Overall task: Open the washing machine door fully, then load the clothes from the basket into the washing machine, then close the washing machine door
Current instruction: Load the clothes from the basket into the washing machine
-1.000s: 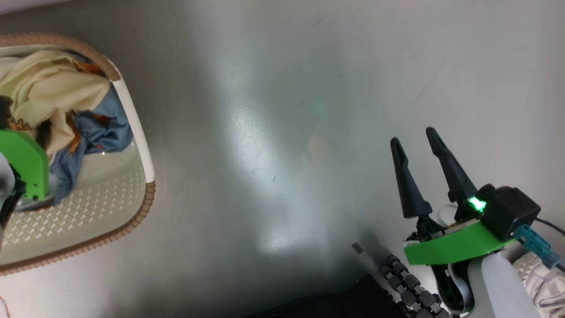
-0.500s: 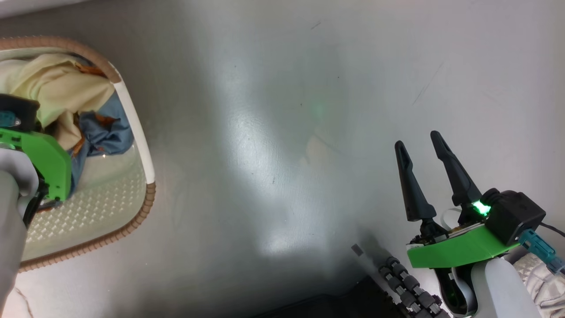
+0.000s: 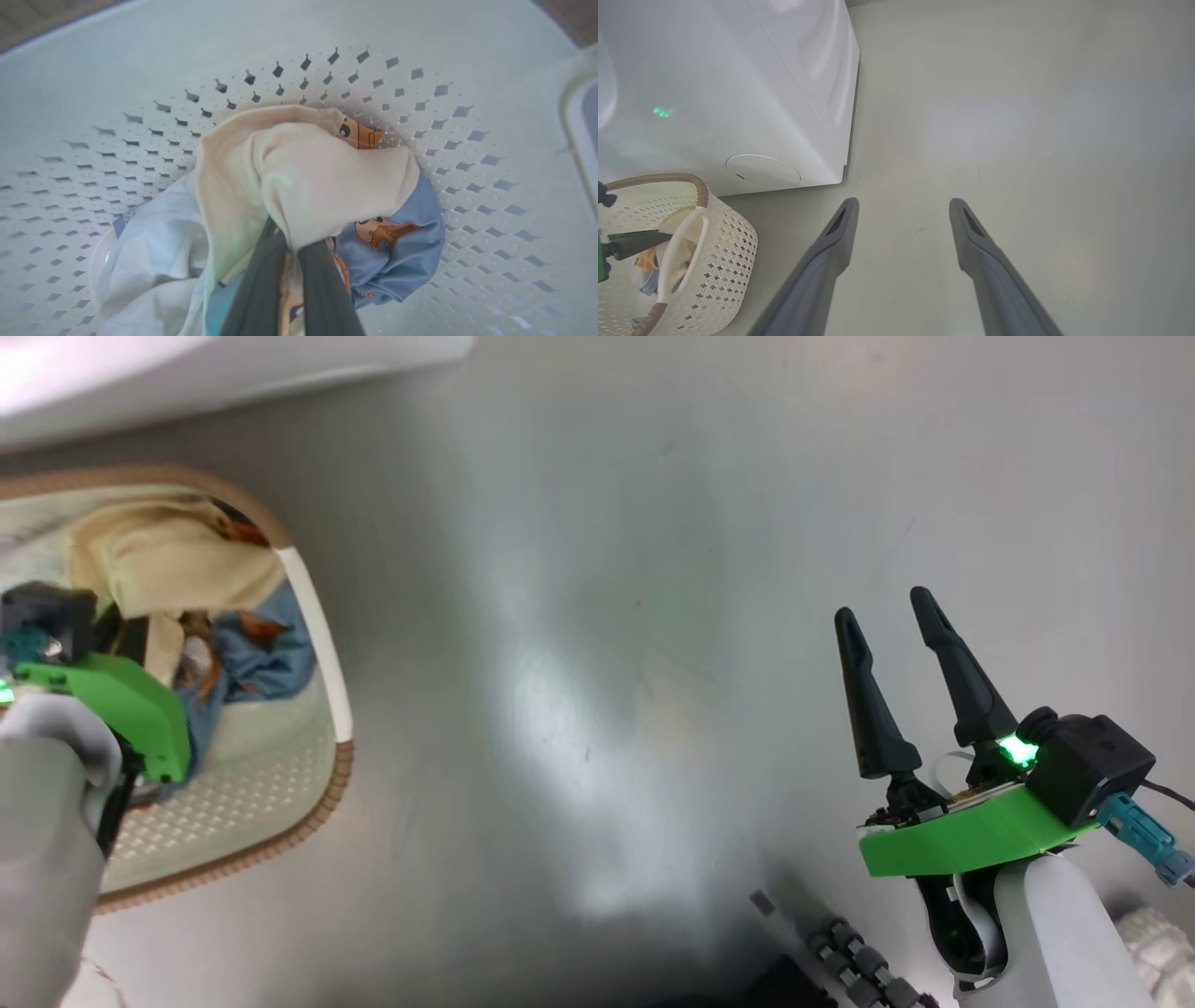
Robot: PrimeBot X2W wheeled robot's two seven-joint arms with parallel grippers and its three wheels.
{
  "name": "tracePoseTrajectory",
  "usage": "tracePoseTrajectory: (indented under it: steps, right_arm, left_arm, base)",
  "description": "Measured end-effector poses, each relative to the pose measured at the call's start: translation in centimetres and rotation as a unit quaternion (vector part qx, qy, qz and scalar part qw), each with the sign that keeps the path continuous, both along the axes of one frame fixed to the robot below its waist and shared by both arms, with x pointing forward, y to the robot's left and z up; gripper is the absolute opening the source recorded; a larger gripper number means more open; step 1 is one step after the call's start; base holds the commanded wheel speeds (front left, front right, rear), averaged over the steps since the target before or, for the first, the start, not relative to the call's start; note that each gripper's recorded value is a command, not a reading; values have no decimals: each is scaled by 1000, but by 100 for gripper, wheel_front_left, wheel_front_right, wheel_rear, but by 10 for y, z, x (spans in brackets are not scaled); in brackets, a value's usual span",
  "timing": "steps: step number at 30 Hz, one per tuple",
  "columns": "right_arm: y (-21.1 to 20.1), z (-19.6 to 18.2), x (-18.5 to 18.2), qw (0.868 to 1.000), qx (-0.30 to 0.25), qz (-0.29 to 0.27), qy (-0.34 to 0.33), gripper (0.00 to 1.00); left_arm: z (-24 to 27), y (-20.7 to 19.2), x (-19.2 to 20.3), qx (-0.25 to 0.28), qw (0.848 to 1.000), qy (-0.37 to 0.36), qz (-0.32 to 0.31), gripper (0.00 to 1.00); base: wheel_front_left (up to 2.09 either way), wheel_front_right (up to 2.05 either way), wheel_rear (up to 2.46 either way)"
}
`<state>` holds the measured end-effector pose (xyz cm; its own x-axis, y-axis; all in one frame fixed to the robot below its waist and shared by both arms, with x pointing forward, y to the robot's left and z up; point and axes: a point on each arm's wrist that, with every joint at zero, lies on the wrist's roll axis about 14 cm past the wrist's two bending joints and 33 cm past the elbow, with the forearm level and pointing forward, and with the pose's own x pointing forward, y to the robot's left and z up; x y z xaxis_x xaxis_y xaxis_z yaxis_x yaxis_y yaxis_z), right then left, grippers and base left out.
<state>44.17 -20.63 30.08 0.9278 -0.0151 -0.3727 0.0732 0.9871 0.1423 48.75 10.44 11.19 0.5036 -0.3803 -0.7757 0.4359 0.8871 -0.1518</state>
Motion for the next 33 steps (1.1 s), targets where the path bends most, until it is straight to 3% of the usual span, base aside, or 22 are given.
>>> tracePoseTrajectory:
  steps: [5,12,24,33]
  right_arm:
    - [2,23,6,1000,5,1,-29,100]
    - [5,45,12,998,9,2,-57,100]
    - [31,97,18,992,30,31,-117,100]
    - [42,130,5,987,36,45,-148,100]
  left_arm:
    - [51,-4,24,-36,995,-69,56,0]
    - [99,7,18,-65,985,-116,113,0]
    - [204,40,-3,-96,947,-229,205,0]
    - [279,62,-23,-106,909,-319,245,0]
  base:
    - [0,0,0]
    - [0,0,0]
    - [0,0,0]
    - [0,0,0]
